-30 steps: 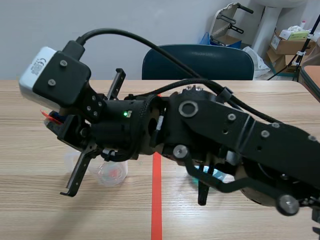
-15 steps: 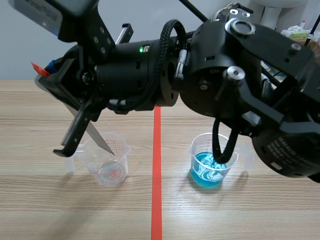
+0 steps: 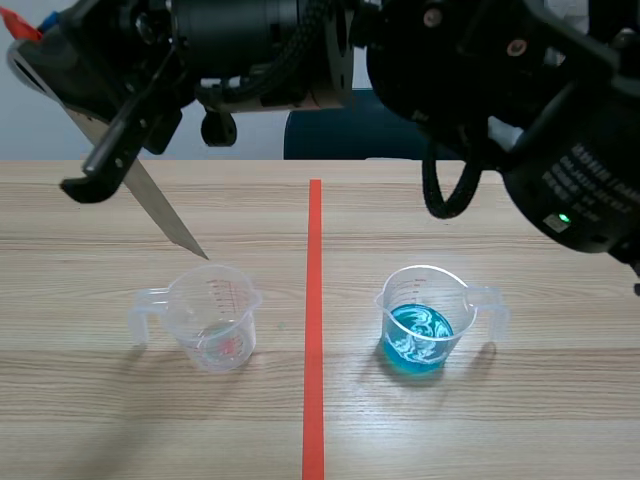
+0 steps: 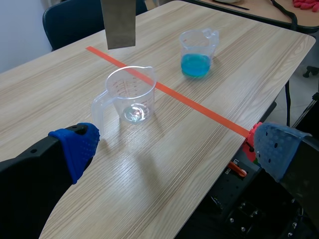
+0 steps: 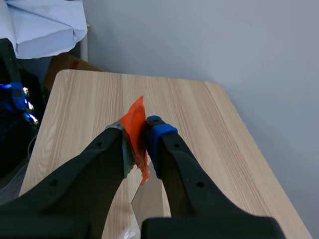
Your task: Do the redox reaction experiment
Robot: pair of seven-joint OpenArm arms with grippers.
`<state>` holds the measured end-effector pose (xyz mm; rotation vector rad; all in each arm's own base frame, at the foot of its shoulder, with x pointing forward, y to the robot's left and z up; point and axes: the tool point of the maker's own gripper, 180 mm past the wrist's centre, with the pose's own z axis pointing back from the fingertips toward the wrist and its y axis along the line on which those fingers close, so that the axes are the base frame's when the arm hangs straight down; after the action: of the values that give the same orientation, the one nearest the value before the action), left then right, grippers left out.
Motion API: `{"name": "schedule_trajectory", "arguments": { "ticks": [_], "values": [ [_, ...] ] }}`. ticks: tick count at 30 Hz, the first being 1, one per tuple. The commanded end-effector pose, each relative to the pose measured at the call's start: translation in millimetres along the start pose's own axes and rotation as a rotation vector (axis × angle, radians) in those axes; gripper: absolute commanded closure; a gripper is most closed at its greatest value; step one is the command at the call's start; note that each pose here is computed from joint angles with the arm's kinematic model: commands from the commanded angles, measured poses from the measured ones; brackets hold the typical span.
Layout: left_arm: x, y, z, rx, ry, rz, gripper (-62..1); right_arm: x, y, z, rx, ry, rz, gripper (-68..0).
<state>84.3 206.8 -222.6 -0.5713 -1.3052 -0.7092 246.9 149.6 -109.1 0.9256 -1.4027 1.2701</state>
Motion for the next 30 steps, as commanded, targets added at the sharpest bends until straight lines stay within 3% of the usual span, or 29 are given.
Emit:
{"name": "schedule_trajectory", "arguments": {
  "ticks": [1,8,30],
  "values": [
    [6.1,-0.7,-1.8,0.003,-0.029,0.001,-62.3,13.5,-1.0,-1.3,0.01,-0.03,0.016,-0.6],
    [6.1,-0.7,-1.9,0.003,-0.029,0.001,-62.3,10.4,-1.4,-1.4,0.016,-0.002,0.006,-0.6],
    [4.8,-0.7,-1.9,0.003,-0.022,0.001,-62.3,9.1,1.1,-1.2,0.02,-0.009,-0.015,-0.6]
  ]
}}
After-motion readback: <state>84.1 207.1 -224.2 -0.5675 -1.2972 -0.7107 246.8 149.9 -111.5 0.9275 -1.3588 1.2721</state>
